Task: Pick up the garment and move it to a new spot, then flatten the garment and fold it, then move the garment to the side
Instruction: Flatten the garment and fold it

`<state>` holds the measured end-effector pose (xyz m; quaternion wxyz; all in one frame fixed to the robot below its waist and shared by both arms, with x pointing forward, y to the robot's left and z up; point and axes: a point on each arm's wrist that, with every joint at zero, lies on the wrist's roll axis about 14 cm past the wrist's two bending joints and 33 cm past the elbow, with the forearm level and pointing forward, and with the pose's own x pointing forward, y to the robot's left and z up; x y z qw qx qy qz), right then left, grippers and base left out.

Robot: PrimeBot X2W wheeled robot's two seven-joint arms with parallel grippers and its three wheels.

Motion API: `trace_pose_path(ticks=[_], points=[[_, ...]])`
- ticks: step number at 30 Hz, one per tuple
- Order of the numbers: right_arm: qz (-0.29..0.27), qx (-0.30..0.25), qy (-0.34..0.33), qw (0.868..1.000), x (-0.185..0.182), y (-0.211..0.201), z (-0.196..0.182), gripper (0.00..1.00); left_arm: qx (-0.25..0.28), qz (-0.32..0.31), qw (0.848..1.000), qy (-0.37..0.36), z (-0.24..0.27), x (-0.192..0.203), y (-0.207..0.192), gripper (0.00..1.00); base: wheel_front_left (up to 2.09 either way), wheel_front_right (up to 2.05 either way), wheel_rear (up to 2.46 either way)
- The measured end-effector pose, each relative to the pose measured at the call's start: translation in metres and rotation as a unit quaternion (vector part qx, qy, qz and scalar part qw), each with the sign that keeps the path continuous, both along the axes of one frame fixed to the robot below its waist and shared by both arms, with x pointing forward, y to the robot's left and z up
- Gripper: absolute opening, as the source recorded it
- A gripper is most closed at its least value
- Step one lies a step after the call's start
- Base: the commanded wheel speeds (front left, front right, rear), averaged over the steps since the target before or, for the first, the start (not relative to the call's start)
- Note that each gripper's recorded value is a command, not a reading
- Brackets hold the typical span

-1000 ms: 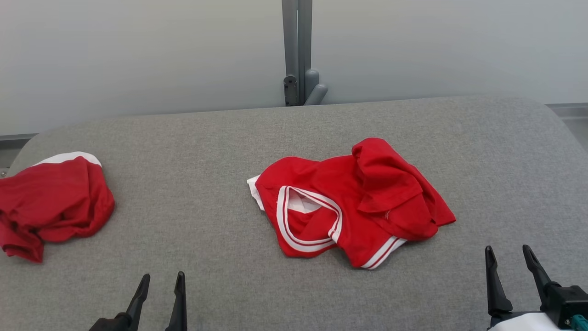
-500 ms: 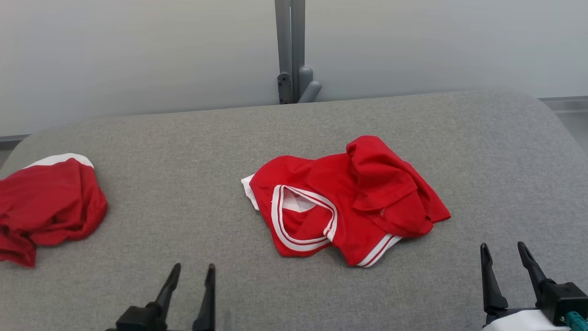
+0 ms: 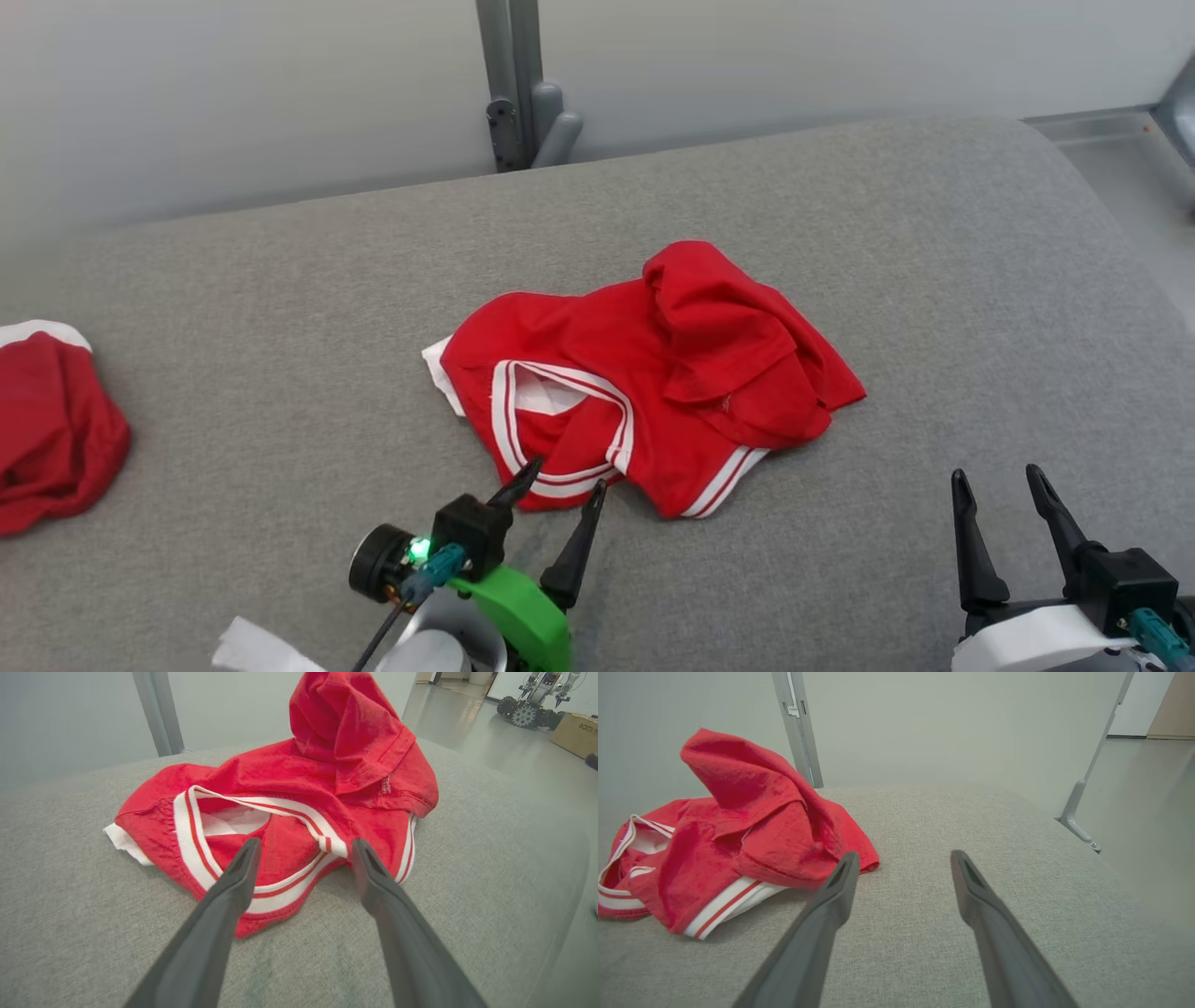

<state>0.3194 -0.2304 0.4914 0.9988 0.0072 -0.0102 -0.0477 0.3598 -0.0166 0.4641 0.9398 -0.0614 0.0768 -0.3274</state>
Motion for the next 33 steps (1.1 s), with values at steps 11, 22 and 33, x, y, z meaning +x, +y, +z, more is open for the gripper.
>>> trace_pose_path(ticks=[11, 22, 33], points=[[-0.043, 0.002, 0.008, 0.999, -0.010, -0.024, -0.003, 1.00, 0.018, -0.070, 0.996, 0.059, -0.026, 0.014, -0.045, 1.00, 0.00, 0.00, 0.00], [-0.065, 0.004, 0.014, 0.998, -0.021, -0.035, -0.006, 1.00, 0.022, -0.078, 0.991, 0.105, -0.048, 0.012, -0.052, 1.00, 0.00, 0.00, 0.00], [-0.062, 0.007, 0.011, 0.998, -0.019, -0.033, -0.005, 1.00, -0.001, -0.090, 0.991, 0.097, -0.038, 0.007, -0.061, 0.00, 0.00, 0.00, 0.00]])
